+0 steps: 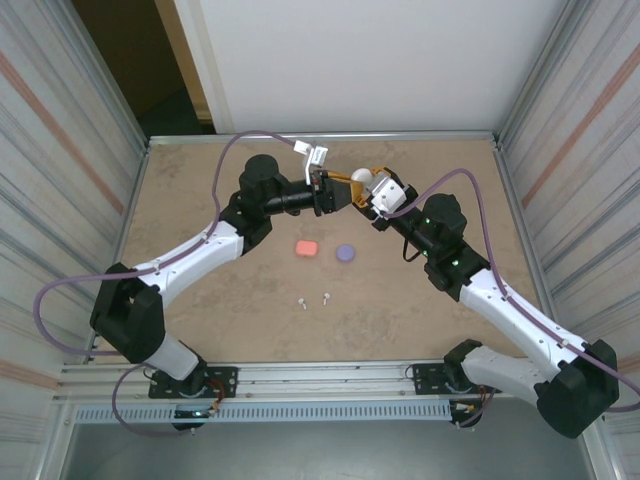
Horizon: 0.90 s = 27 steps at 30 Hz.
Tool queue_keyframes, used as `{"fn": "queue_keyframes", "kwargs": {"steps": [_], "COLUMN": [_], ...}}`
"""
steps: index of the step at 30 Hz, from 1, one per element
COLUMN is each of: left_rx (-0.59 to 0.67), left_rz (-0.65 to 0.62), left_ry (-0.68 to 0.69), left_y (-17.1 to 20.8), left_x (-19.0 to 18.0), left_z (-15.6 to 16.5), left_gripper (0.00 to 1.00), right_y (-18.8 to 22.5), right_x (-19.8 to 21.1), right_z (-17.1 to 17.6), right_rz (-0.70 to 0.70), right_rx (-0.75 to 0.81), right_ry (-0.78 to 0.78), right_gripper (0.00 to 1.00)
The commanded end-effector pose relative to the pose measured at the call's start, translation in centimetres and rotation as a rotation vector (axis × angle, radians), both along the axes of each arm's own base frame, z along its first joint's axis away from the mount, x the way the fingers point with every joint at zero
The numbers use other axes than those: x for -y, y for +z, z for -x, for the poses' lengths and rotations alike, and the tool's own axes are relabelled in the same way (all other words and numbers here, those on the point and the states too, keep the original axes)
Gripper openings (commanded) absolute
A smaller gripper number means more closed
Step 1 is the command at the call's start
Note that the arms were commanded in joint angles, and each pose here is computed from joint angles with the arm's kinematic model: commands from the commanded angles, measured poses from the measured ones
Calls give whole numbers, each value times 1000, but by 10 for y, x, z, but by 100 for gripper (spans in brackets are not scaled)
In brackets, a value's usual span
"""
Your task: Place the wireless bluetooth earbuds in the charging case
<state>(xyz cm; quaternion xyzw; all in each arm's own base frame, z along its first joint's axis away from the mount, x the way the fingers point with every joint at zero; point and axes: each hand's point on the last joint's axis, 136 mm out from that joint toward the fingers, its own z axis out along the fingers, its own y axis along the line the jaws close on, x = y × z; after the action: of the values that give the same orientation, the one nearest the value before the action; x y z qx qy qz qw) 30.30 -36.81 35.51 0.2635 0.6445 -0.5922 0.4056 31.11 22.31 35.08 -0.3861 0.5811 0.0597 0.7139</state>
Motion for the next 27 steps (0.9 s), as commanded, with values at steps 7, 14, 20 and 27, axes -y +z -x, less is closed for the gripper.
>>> {"fn": "queue_keyframes", "kwargs": {"steps": [7, 14, 20, 27], "left_rx": [41, 40, 57, 105], "left_rz": [9, 3, 3, 17], "left_ry": [-30, -36, -32, 10], "left_y": [12, 11, 12, 17], "left_x": [6, 7, 5, -3], "left_z": [4, 4, 6, 7], "left_gripper": [33, 25, 19, 12], "right_y": [26, 26, 26, 22], "right_x": [-7, -7, -5, -4], "right_z": [9, 9, 11, 16], "right_rz": [-51, -50, -46, -54], "right_rx": [45, 44, 33, 13], "right_ry": [55, 54, 51, 61], "right_gripper": [48, 48, 51, 64]}}
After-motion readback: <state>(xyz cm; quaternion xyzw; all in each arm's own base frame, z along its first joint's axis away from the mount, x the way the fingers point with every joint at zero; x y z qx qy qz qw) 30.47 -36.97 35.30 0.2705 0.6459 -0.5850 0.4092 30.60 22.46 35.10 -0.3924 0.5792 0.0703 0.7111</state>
